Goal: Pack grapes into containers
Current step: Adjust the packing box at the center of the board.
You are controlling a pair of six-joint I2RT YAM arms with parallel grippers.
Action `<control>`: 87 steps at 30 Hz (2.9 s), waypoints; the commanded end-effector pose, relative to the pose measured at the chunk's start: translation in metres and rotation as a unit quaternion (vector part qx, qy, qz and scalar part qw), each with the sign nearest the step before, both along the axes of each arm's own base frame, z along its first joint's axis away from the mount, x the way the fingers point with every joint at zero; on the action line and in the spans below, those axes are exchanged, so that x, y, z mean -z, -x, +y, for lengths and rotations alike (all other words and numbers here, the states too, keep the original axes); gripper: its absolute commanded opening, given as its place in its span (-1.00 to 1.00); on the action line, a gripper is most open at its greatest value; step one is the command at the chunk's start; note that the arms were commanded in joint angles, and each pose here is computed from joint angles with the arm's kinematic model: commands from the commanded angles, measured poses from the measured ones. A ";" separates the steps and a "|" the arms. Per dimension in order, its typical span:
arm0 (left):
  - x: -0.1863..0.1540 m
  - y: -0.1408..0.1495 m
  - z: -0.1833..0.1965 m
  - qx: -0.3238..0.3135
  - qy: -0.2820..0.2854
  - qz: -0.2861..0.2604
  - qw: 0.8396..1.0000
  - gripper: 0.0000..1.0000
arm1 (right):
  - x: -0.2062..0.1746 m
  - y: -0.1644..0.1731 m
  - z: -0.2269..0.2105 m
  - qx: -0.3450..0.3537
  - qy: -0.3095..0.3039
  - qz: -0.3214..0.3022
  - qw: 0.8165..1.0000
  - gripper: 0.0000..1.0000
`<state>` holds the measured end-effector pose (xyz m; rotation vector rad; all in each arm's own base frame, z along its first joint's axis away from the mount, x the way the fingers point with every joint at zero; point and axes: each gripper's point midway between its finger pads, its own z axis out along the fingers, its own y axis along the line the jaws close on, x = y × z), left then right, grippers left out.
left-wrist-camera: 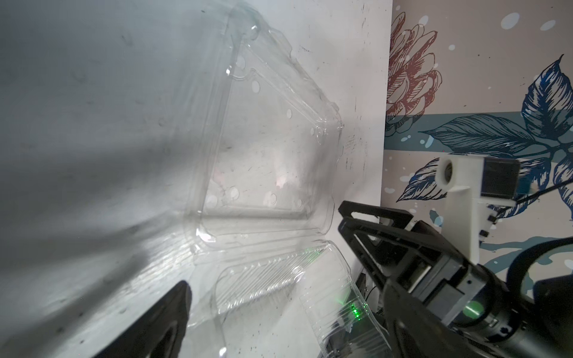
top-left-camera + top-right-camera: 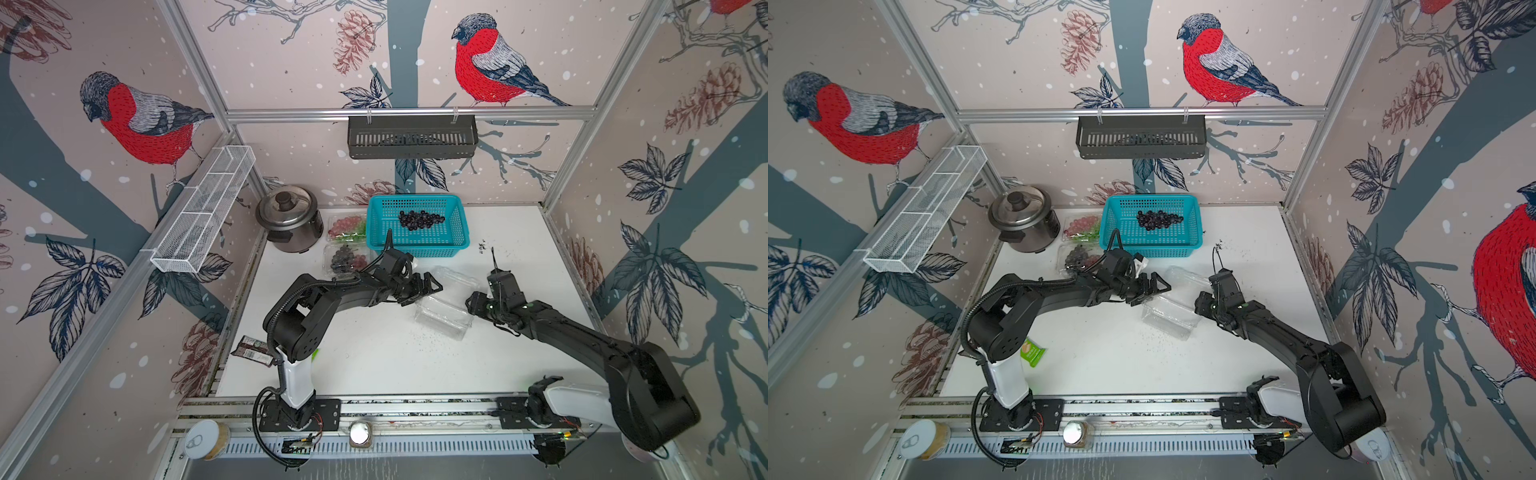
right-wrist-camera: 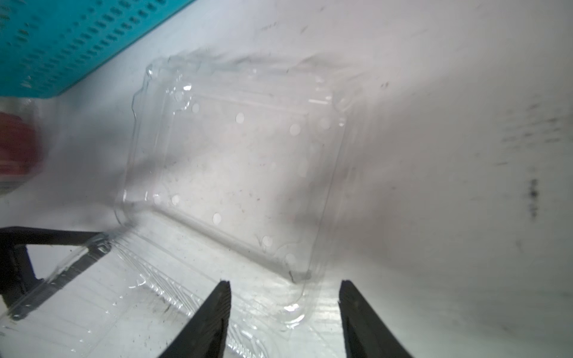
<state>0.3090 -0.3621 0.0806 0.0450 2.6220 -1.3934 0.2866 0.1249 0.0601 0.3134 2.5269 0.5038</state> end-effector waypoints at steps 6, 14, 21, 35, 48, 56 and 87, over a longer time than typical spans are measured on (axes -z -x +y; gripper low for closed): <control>0.000 -0.001 -0.003 0.007 0.005 -0.003 1.000 0.91 | 0.020 -0.024 -0.029 0.019 0.034 0.020 0.999 0.25; 0.000 -0.002 0.000 0.006 -0.002 -0.006 1.000 0.90 | 0.032 -0.051 -0.023 0.022 0.020 0.027 0.999 -0.07; -0.002 -0.003 0.003 0.004 0.000 -0.007 1.000 0.90 | 0.036 -0.060 -0.027 0.034 0.032 0.021 0.999 -0.48; -0.015 -0.009 0.008 -0.005 0.003 -0.017 1.000 0.90 | -0.016 -0.064 -0.041 0.081 0.023 -0.069 0.994 -0.75; -0.072 -0.029 0.019 -0.028 0.017 -0.067 0.997 0.90 | -0.103 -0.072 -0.057 0.107 0.032 -0.189 0.976 -0.85; -0.082 -0.033 0.022 -0.035 0.022 -0.074 0.996 0.90 | -0.144 -0.066 -0.062 0.109 0.024 -0.260 0.959 -0.86; -0.061 -0.042 0.046 -0.062 0.002 -0.048 0.997 0.91 | -0.067 -0.096 -0.071 0.160 -0.004 -0.215 0.963 -0.57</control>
